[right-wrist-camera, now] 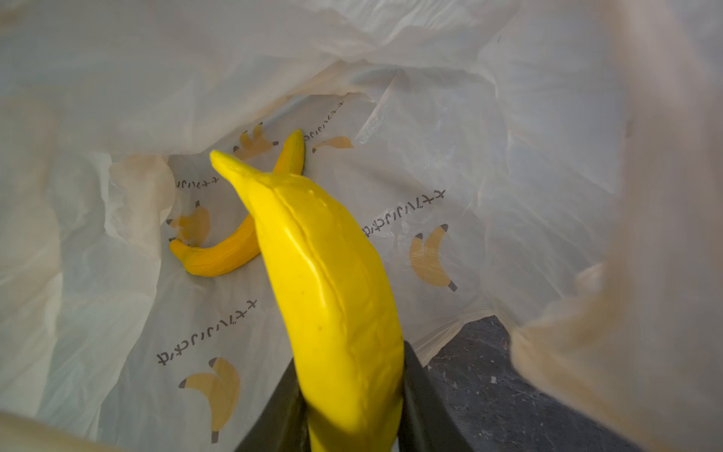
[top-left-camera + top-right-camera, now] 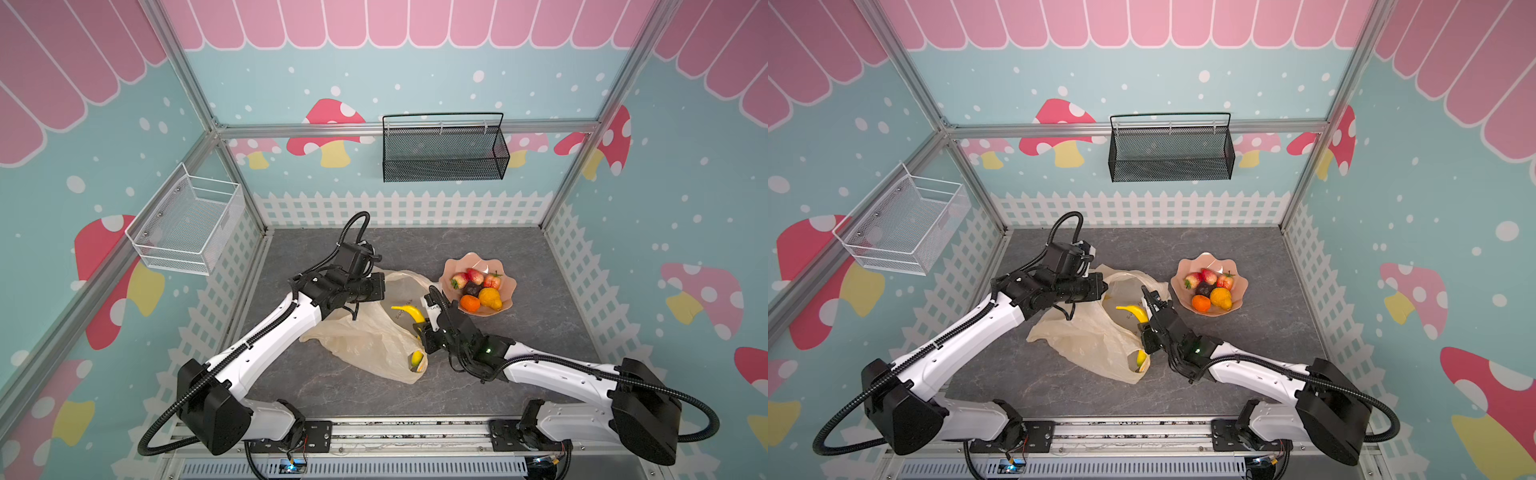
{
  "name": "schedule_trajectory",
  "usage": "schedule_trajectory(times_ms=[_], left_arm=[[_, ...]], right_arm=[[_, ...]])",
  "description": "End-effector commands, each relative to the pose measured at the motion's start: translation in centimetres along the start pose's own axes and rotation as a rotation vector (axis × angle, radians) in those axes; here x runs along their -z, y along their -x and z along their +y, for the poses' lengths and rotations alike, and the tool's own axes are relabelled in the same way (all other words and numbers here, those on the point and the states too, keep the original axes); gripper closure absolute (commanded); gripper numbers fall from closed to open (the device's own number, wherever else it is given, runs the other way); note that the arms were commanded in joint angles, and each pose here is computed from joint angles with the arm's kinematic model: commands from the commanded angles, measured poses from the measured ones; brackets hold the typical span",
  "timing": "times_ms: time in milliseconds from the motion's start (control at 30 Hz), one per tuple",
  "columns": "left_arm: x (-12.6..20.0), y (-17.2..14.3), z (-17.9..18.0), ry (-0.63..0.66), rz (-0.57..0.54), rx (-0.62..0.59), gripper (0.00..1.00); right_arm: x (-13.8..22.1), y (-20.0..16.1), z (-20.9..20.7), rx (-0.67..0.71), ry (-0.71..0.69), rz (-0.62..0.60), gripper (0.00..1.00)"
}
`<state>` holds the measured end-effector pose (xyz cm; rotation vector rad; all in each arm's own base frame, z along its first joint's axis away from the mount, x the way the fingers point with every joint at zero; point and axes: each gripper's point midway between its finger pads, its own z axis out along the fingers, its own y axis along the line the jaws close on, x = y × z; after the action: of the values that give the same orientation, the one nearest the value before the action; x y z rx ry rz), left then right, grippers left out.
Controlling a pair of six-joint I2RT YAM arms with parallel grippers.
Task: Place the fruits into the plastic bag
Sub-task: Place the fruit in the plastic bag.
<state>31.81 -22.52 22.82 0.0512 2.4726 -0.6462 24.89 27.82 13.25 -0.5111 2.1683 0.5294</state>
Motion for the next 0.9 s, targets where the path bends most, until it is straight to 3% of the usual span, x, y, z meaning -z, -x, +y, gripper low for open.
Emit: schedule_trajectory(times_ms=[0,367,567,867], left_arm=[[0.8,0.7,-0.5,-0.021,-0.016,0.019,1.0],[1.2,0.4,-0.9,-0.041,-0.006,0.019,1.0],[1.4,-0.3,-0.7,-0.041,0.003,0.029,1.0],[1.3,-0.6,-1.0,-0.048,0.011,0.023,1.0]], right_arm=[[-0.5,0.1,1.0,0.002,0.039,0.002,0.9],[-3.6,-0.1,2.4,0.044,0.062,0.049,0.92],[-5.3,2.0,3.8,0.044,0.093,0.04,0.93],[-8.0,2.9,5.2,-0.042,0.202,0.095,0.94]])
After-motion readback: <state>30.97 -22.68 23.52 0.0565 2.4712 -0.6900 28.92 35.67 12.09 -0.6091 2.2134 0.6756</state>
